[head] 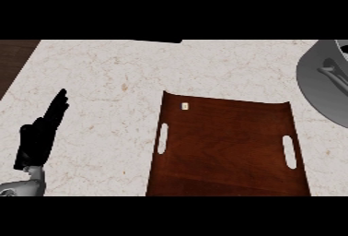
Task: Pick the sweet potato from the tray and place it in the pot
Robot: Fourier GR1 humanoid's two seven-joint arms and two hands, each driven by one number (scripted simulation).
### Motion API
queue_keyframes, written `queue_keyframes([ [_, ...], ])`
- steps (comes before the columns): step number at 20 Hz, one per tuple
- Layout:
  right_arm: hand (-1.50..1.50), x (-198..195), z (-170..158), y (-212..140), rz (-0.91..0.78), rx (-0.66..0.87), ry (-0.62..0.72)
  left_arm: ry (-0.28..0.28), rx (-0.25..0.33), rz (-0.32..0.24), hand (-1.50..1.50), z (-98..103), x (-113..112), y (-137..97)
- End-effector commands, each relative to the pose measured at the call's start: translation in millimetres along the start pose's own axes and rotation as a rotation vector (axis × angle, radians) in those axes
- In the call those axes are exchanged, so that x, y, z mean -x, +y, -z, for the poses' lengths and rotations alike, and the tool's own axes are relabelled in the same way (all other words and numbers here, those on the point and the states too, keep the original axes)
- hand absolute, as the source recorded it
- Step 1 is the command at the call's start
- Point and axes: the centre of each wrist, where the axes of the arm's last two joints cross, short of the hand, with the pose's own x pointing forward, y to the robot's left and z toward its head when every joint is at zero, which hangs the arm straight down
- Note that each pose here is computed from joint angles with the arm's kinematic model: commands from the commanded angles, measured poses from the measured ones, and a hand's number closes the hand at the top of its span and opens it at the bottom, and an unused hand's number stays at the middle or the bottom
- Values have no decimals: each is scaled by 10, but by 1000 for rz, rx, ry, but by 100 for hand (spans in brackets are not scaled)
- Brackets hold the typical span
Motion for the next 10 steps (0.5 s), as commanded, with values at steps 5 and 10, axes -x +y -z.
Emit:
queue_keyframes([
  [5,-150,-112,80,-171,399,215,-61,23,-13,6,0,-80,106,53],
  [10,-150,8,69,-161,497,137,-34,17,-29,22,0,-27,75,98],
])
